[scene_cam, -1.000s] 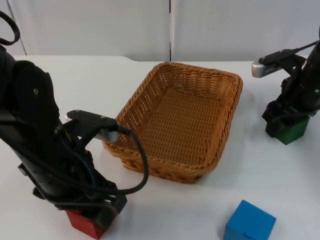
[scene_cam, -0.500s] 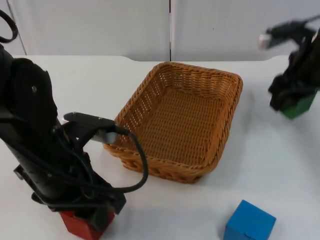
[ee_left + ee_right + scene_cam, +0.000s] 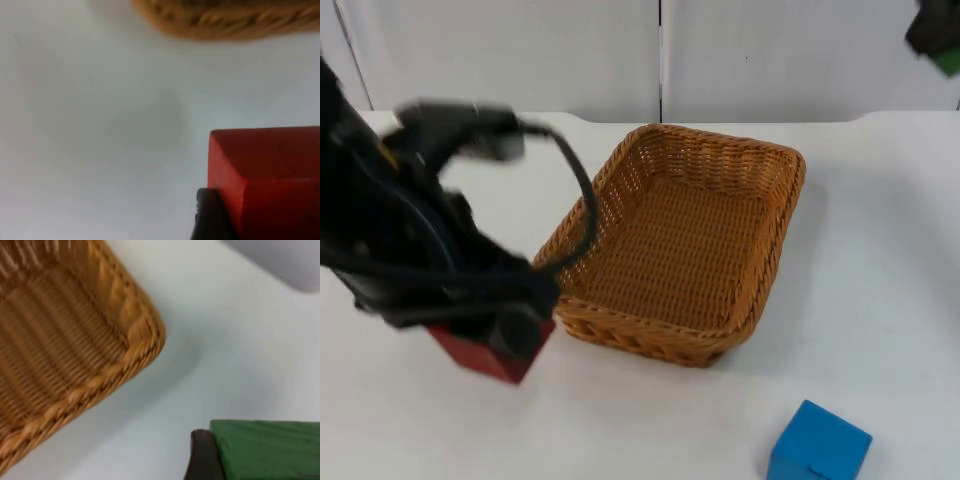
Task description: Pick up one cube with each hand and place exactly two cubes into the same basket, leaving the remaining cube outside.
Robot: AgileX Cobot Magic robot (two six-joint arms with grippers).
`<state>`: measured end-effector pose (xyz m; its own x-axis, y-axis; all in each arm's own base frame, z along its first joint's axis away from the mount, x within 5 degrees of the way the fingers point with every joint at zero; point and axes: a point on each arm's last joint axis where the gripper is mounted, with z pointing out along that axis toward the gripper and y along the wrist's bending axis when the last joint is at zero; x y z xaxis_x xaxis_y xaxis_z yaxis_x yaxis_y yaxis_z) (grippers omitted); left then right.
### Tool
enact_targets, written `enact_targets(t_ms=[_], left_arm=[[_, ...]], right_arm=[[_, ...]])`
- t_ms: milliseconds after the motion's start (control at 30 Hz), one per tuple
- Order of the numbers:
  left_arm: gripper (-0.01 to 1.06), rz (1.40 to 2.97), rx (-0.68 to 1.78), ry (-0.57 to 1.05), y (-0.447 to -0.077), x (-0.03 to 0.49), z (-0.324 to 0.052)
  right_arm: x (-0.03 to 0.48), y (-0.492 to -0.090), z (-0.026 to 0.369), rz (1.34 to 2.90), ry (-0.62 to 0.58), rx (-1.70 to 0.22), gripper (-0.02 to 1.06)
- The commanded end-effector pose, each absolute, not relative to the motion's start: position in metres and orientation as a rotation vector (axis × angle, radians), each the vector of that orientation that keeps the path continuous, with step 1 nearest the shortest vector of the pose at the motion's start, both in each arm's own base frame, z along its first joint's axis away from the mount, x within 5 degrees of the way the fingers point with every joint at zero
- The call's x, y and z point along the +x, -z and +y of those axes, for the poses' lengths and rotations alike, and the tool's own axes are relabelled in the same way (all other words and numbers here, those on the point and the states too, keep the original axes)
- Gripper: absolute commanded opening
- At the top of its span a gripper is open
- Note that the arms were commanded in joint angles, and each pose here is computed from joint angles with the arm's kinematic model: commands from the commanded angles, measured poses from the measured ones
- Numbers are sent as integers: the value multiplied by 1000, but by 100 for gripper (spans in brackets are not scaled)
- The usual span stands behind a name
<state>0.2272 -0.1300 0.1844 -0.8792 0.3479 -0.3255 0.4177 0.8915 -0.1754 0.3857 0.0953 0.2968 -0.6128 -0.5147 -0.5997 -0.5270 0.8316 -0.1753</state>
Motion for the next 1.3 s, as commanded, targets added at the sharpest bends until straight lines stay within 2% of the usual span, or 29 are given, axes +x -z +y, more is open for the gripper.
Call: enact_targets(t_ms=[0, 333, 767, 1067, 1267], left_arm=[[0, 2701, 556, 391, -210, 218, -128], [0, 2528, 551, 429, -253, 199, -119], [0, 2508, 543, 432, -256, 200, -119], [0, 2493, 535, 434, -257, 201, -119], [0, 2448, 515, 432, -259, 204, -119]], right_arm=[[375, -318, 95, 2305, -19, -762, 0], [369, -325, 94, 2299, -28, -753, 0], [370, -326, 94, 2286, -30, -745, 0], [371, -328, 98, 2277, -93, -689, 0], [372, -328, 99, 2264, -92, -686, 0]])
